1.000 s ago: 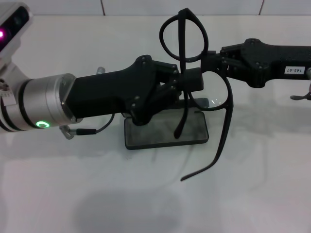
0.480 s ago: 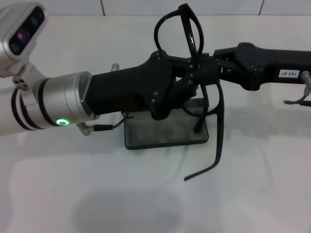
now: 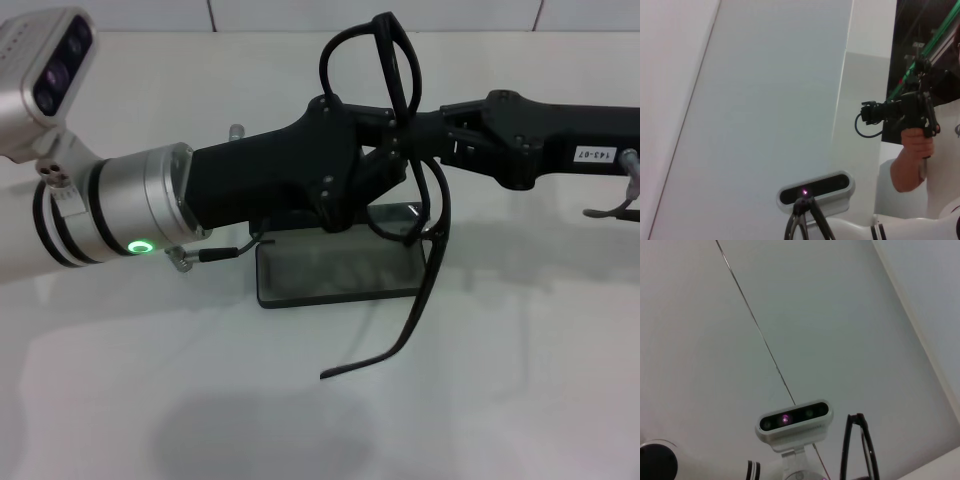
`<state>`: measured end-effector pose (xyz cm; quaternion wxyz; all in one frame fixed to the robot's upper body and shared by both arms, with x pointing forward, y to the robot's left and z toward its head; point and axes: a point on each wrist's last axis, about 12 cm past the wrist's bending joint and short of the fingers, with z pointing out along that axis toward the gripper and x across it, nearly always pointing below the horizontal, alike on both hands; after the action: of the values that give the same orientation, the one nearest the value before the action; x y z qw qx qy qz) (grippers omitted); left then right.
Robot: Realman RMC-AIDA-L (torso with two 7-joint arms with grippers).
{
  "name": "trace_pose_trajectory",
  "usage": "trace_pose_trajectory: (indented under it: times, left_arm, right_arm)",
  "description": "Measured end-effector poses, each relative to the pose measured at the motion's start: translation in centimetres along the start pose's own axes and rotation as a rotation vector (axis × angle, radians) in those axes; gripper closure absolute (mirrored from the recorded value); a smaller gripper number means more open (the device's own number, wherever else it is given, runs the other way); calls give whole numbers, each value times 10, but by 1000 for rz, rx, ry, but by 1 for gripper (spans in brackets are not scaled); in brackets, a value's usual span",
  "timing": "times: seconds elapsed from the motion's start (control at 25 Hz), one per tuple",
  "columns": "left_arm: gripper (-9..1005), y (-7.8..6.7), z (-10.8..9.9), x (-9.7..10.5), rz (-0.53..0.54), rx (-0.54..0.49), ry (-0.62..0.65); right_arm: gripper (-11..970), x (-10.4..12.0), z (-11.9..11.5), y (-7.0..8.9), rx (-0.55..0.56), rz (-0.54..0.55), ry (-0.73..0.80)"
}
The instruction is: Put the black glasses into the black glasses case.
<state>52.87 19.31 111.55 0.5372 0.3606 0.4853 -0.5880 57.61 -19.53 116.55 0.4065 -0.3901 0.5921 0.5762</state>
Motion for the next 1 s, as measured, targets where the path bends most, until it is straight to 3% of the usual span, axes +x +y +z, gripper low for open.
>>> trace_pose_trajectory:
  times: [1.0]
  left_arm:
    - [986,9,9,-8,39,7,17]
  right_arm:
    - [899,-4,1,-1,-1,-20,-7]
